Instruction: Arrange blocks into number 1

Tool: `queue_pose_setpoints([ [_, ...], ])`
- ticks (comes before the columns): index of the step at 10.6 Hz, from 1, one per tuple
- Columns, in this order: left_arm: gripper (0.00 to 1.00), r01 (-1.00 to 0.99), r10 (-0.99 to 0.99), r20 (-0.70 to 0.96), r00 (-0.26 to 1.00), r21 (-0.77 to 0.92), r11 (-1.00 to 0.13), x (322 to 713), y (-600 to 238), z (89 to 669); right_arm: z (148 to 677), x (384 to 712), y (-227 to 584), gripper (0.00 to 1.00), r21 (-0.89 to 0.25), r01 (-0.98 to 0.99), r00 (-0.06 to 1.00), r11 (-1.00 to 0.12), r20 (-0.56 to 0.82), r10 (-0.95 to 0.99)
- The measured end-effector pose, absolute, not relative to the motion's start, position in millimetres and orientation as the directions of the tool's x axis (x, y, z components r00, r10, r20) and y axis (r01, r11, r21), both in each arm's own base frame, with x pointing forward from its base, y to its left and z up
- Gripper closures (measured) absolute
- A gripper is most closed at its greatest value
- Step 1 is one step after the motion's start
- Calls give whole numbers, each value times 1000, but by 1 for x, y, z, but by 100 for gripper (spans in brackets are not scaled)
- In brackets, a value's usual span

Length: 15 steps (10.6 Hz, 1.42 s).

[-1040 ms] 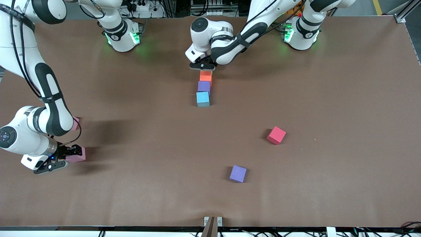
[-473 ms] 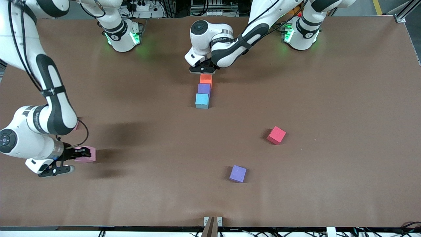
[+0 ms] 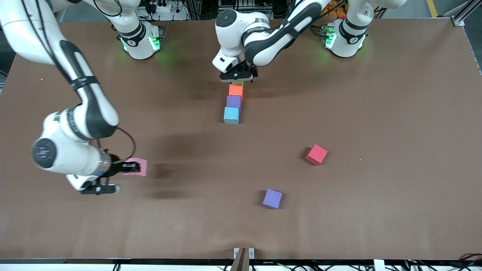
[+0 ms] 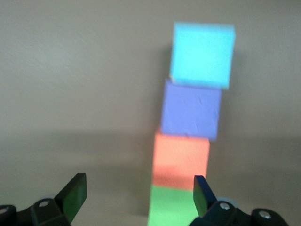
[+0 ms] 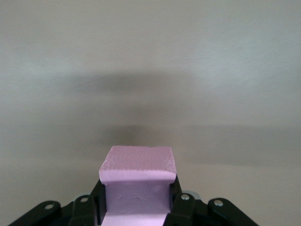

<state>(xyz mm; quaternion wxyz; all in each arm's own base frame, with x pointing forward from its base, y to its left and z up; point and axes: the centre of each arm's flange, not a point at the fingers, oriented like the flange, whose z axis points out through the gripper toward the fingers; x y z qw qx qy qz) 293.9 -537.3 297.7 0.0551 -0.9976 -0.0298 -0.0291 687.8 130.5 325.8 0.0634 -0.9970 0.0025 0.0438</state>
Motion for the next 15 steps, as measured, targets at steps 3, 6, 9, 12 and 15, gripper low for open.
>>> queue_pose_setpoints([
  [3,0,269,257,110,960,-105,-958,433,-462,350,326,657,243,47,-106,-73,992,-992,-110,-62],
  [6,0,435,423,137,896,-72,-897,566,-336,408,324,603,361,47,-74,-139,987,-988,-90,-132],
  [9,0,482,469,141,872,-74,-873,618,-245,433,299,557,430,47,-13,-187,981,-982,-48,-186],
  [12,0,429,420,92,903,-152,-890,631,-185,431,272,530,463,47,4,-190,981,-982,-48,-190],
  [15,0,358,362,5,932,-159,-920,636,-126,441,243,514,464,47,16,-172,984,-985,-44,-173],
])
